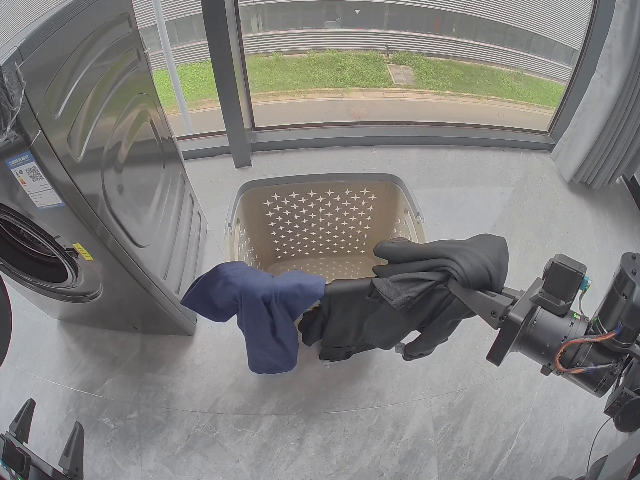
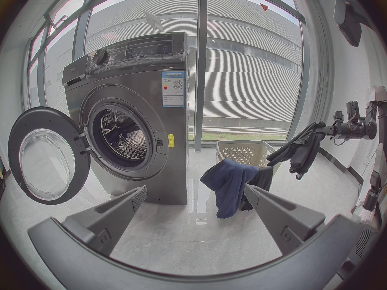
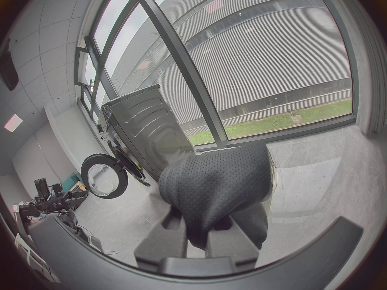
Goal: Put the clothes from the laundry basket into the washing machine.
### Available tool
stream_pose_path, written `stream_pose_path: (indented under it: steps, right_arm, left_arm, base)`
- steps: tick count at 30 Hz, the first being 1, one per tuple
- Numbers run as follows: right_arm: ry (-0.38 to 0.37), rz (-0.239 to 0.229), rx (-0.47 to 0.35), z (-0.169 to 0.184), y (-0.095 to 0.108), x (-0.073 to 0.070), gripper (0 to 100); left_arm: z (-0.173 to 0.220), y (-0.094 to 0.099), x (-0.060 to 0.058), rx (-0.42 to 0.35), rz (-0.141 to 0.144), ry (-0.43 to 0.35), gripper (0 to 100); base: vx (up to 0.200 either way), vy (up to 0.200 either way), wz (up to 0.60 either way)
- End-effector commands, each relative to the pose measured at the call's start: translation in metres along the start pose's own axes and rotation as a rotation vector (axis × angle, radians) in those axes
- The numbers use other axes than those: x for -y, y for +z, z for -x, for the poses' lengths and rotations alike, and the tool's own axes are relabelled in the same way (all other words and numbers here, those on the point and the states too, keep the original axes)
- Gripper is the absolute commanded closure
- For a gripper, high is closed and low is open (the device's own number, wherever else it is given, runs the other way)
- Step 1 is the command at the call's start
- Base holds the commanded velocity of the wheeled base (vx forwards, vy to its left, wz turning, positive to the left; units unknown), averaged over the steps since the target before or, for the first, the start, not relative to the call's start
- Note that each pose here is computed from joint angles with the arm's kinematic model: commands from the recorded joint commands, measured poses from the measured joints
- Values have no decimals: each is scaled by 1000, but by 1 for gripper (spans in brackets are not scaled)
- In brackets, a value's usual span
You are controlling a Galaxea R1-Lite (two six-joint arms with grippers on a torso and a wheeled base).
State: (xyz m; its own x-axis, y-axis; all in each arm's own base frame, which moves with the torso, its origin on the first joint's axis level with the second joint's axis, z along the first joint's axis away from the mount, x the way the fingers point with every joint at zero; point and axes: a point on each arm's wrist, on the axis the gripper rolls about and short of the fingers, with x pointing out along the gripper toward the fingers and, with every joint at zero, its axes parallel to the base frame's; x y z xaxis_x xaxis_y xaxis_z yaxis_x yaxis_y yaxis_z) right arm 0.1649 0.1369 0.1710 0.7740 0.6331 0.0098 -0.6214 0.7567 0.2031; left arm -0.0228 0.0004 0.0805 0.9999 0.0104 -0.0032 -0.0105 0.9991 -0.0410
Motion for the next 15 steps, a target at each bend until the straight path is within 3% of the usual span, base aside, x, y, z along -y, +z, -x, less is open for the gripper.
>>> stream_pose_path:
  steps: [1, 15]
  right_arm:
    - [3, 0, -9, 0, -2, -1, 100]
    - [39, -1, -32, 2, -7, -7, 100]
  left_arm:
    - [0, -4, 0, -4, 2, 1, 0]
    - [0, -4, 0, -4, 0, 0, 0]
  base:
    - [0, 200, 0]
    - [0, 200, 0]
